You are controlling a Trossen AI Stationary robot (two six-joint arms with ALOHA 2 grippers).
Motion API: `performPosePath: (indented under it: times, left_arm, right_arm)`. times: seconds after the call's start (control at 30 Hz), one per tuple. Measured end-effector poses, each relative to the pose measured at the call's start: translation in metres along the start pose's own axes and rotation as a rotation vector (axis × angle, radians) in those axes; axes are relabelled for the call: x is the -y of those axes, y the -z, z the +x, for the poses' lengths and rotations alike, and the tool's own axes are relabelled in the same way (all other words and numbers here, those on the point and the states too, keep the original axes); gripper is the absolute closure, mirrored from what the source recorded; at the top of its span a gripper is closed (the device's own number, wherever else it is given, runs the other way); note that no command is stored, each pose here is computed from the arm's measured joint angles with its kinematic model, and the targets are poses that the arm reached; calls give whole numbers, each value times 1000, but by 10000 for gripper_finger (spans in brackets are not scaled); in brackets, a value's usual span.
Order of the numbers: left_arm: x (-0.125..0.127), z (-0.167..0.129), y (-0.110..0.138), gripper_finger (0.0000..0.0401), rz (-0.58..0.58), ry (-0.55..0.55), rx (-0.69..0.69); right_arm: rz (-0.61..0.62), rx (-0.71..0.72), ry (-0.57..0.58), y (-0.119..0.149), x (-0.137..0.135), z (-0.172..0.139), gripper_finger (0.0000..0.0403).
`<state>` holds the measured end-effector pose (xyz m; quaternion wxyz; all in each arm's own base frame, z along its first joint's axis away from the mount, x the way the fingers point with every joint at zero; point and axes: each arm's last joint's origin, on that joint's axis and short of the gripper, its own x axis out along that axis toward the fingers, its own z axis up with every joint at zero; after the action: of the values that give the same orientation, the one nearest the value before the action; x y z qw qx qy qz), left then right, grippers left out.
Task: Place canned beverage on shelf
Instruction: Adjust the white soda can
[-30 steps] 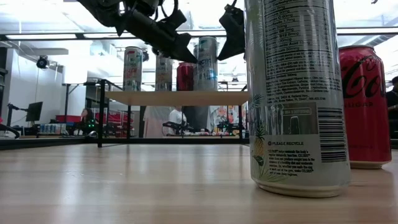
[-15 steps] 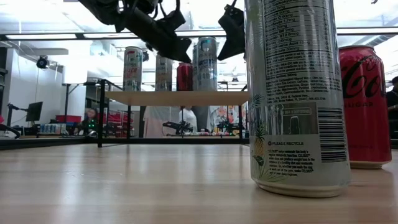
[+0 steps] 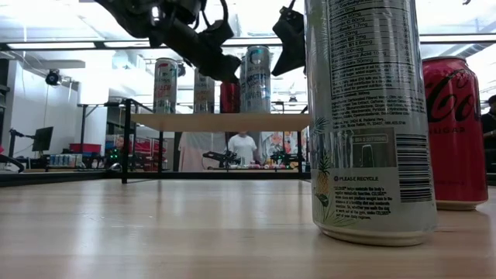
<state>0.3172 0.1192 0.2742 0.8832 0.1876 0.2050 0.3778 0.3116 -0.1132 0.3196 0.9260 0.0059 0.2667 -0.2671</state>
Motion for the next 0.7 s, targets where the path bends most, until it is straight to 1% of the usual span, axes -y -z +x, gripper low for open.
performPosePath:
  times: [0.2, 0.7]
  left_arm:
    - [2, 8, 1, 401, 4, -4, -12]
    - [10, 23, -5, 401, 22, 25, -14]
  right_arm:
    - [-10, -2, 51, 0, 2, 0, 390]
    - [-11, -6, 58, 1, 4, 0, 390]
